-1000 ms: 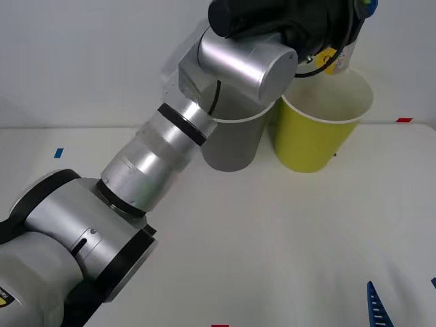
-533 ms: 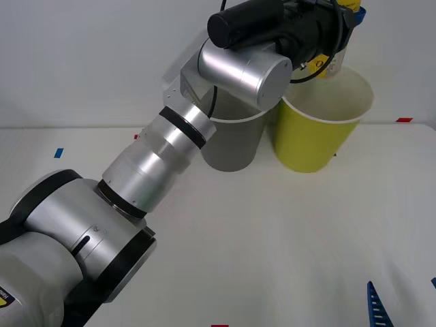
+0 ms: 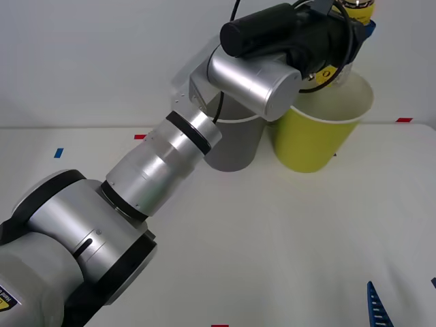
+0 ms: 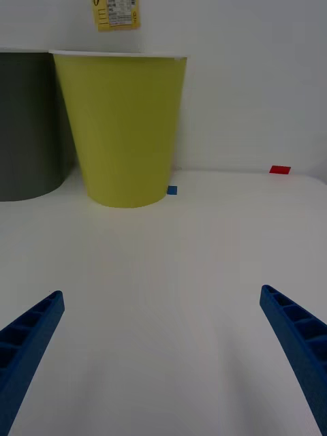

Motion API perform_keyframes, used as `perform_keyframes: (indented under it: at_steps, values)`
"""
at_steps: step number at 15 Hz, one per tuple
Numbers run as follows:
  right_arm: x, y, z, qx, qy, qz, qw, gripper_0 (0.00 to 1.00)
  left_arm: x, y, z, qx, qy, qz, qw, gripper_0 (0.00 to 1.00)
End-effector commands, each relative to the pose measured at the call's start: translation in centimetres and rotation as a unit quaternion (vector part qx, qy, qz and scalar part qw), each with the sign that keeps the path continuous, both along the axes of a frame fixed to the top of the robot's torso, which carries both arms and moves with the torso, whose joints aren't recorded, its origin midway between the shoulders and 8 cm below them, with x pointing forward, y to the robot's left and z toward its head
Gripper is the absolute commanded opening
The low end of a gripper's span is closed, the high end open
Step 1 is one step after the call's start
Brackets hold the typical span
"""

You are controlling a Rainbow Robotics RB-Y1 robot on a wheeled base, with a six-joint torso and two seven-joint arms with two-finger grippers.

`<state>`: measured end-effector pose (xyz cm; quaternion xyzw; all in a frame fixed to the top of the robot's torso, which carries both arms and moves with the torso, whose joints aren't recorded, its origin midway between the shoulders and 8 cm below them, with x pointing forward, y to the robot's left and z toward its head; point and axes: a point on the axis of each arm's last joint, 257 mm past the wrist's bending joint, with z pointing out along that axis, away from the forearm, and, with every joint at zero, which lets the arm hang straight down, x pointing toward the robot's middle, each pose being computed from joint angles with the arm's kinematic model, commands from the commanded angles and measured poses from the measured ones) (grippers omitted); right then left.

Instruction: Put cans in the gray bin and PET bottles in the light green bin.

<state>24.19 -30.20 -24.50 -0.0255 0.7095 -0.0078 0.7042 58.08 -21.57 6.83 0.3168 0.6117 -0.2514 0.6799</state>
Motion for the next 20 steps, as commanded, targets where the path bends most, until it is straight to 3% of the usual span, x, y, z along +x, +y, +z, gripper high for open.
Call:
perform_keyframes:
  at_steps: [1,10,11,12,14,17,20]
  values:
    - [0.0,0.0,0.0,0.0,0.0,0.0,1.0,1.0,0.0,0.0,-0.1,0.001,0.0,0.0,1.0,0.0]
    - [0.0,0.0,0.0,0.0,0.0,0.0,1.0,1.0,-0.1,-0.1,0.0,-0.001,0.001,-0.001,1.0,0.0]
    - [0.0,0.0,0.0,0.0,0.0,0.0,1.0,1.0,-0.1,-0.1,0.0,-0.004,0.003,-0.002,1.0,0.7]
    - [0.0,0.0,0.0,0.0,0.0,0.0,1.0,1.0,-0.1,-0.1,0.0,-0.004,0.005,-0.002,1.0,0.99]
    - [0.0,0.0,0.0,0.0,0.0,0.0,1.0,1.0,-0.7,-0.4,0.1,0.007,0.008,-0.006,0.9999,1.0]
    - [0.0,0.0,0.0,0.0,0.0,0.0,1.0,1.0,-5.2,-1.2,1.6,0.053,0.031,-0.037,0.9975,1.0]
    - [0.0,0.0,0.0,0.0,0.0,0.0,1.0,1.0,-8.6,0.1,3.7,0.087,0.031,-0.047,0.9946,1.0]
